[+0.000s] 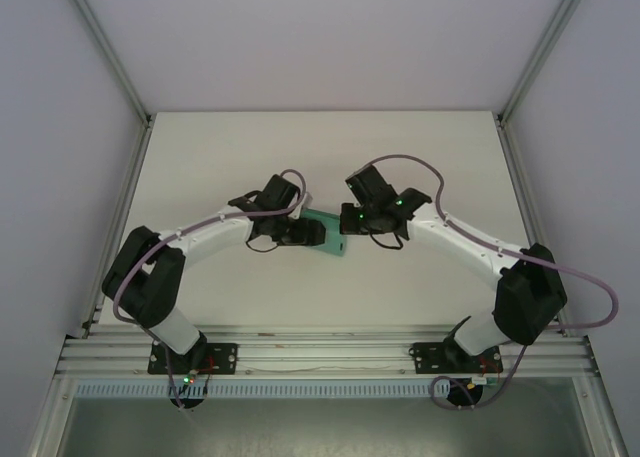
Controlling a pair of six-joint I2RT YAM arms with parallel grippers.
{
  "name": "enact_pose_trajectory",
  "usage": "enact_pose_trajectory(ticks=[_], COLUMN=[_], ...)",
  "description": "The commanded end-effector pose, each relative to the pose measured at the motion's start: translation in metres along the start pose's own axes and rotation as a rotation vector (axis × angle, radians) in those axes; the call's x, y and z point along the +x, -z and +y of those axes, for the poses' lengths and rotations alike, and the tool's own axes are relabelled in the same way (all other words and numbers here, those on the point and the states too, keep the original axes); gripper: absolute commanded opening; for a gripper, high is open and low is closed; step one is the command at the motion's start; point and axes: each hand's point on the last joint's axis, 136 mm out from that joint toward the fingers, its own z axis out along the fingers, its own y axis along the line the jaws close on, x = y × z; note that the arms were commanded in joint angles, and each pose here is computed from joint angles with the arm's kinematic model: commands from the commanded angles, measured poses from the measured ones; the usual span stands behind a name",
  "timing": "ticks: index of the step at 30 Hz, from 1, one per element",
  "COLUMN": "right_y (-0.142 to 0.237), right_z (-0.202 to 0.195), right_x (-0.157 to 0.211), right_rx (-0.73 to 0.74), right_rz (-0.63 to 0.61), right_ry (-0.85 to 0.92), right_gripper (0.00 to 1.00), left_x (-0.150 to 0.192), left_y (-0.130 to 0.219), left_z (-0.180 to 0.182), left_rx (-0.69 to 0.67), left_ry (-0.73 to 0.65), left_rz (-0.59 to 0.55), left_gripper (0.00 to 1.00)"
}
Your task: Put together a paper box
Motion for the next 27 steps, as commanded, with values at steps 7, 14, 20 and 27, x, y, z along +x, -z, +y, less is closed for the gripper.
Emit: enact_pose_trajectory(ticks=[7, 14, 20, 27], right_y=[-0.003, -0.001, 0.004, 0.006], right_z=[0.028, 0.028, 0.023, 0.002], right_x=[-0.020, -0.015, -0.014, -0.011], right_rx=[-0.167, -0.212, -0.261, -0.156], right_rz=[-0.032, 0.052, 0.103, 0.116], right_ry=[-0.171, -0.251, -0.314, -0.263], right_gripper=[0.00, 0.00, 0.00, 0.04], left_x=[-0.002, -0.003, 0.002, 0.003], left_y=[-0.020, -0.031, -0.034, -0.034], left_z=[-0.005, -0.003, 0.001, 0.003], left_rx=[0.047, 0.039, 0.023, 0.014], left_ry=[-0.057, -0.071, -0.092, -0.092], left_rz=[-0.024, -0.012, 0.000, 0.000], left_gripper=[0.66, 0.65, 0.64, 0.64])
